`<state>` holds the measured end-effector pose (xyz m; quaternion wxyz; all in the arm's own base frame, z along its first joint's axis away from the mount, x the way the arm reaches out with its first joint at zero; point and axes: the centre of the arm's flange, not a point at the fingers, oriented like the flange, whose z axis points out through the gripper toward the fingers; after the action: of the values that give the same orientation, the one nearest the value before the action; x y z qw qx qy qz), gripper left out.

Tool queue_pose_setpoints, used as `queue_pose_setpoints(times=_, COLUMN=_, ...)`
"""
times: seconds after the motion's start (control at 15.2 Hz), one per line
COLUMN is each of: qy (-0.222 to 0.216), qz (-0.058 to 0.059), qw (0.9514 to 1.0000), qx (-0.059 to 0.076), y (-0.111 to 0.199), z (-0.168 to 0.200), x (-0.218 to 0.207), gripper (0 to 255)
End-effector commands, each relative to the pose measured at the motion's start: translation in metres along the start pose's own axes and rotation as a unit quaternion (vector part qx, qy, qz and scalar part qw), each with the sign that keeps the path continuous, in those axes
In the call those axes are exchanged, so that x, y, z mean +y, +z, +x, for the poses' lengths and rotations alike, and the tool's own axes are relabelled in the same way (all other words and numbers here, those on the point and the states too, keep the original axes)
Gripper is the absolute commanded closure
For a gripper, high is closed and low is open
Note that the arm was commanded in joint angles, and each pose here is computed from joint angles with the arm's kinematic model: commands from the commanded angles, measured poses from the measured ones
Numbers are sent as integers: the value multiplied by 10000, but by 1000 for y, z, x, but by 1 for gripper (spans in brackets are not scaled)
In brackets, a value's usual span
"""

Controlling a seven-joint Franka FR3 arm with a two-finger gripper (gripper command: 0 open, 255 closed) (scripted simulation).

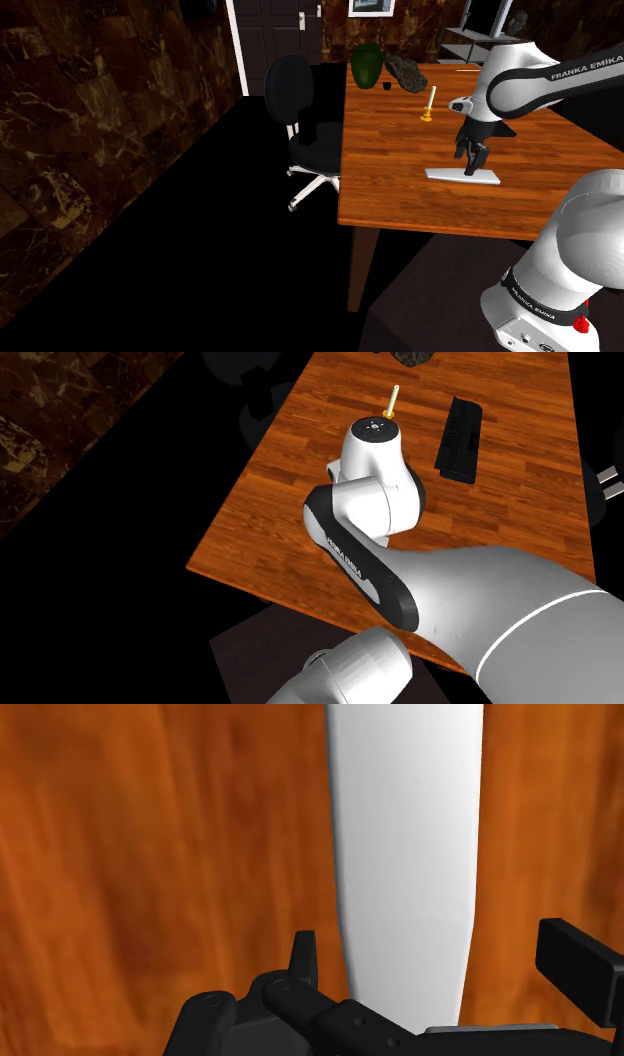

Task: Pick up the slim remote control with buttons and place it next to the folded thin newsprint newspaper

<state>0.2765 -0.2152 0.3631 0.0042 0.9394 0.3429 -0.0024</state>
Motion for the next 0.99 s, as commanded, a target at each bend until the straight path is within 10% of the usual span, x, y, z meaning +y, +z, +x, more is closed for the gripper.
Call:
queue_pose_setpoints(times=0.0, qy=-44, qz=-8, qw=10000, qx=-1, y=12, z=-1, x=1, gripper=0)
queue_pose_setpoints(times=0.79, qy=-44, qz=-8, qw=10000, qx=-1, y=36, z=-1, x=1, gripper=0)
queue_pose_setpoints(times=0.86, qy=-44, qz=-8, qw=10000, qx=-1, y=36, z=-1, x=1, gripper=255)
queue_pose_setpoints(times=0.92, qy=-44, qz=-8, qw=10000, qx=-1, y=36, z=-1, x=1, gripper=255)
